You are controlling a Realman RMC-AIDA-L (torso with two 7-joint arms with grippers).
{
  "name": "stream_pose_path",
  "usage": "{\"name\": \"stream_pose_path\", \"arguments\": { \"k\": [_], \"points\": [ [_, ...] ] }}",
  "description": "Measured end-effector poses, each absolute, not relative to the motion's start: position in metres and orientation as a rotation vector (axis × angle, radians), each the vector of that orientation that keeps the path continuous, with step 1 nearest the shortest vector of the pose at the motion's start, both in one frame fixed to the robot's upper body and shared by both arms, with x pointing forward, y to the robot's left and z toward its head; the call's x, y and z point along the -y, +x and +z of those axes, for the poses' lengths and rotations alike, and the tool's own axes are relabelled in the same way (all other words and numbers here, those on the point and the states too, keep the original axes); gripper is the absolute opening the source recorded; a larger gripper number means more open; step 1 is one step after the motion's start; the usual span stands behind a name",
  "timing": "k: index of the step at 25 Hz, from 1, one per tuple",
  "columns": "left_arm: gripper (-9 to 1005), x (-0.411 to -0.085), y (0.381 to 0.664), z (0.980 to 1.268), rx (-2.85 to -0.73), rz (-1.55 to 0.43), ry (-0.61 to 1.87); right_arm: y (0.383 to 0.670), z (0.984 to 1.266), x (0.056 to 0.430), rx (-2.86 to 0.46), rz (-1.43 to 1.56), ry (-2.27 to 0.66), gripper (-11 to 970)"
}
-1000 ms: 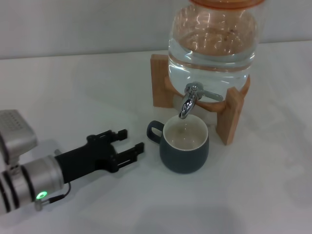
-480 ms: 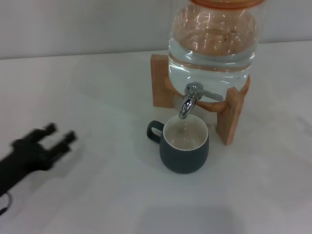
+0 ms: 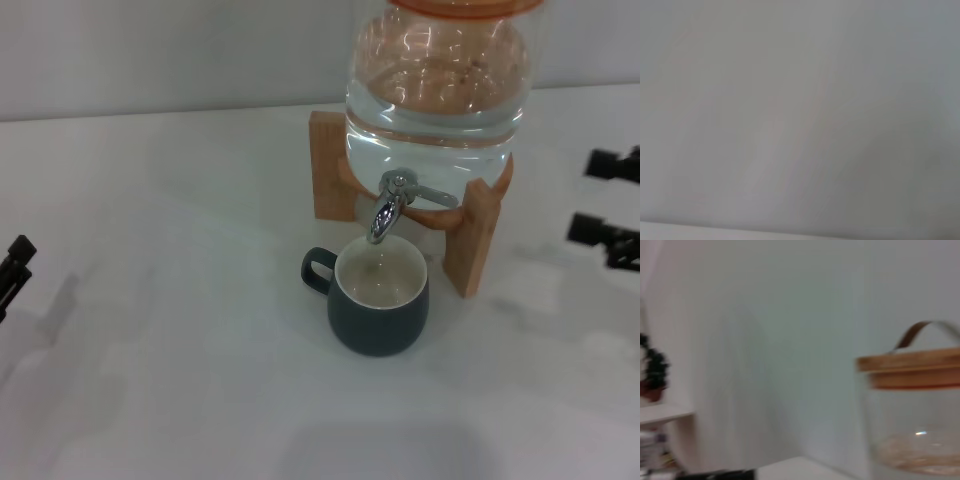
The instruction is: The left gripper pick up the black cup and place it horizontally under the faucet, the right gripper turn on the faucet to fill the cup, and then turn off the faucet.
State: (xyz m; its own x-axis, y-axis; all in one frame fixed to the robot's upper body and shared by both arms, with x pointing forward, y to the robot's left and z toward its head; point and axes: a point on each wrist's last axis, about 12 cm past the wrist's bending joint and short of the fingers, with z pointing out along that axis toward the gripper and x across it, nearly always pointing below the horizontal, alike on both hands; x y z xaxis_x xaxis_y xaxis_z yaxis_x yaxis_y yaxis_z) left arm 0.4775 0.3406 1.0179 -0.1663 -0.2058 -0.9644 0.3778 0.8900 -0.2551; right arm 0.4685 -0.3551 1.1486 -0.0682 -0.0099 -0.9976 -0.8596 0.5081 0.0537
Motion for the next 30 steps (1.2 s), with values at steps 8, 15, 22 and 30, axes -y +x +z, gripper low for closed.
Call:
{"name": "stream_pose_path", "arguments": {
  "k": [8,15,22,30],
  "points": [
    [663,-0.344,0.477,1.017,-1.663,-0.49,0.13,0.487,1.145,0.317,-1.508,0.95,-0.885,821],
    [663,-0.344,0.477,1.017,-1.666,-0.482,0.133,0.503,1.147,0.293,-1.553,0.944,-0.919,808],
    [663,-0.345,0.476,1.015,-1.673,-0.478,0.128,0.513,1.147,0.281,-1.609,0.887,-0.935,808],
    [663,-0.344,0.476,1.014,-1.68,-0.472,0.128,0.517,1.146,0.284,-1.626,0.854,-0.906,807]
  ]
}}
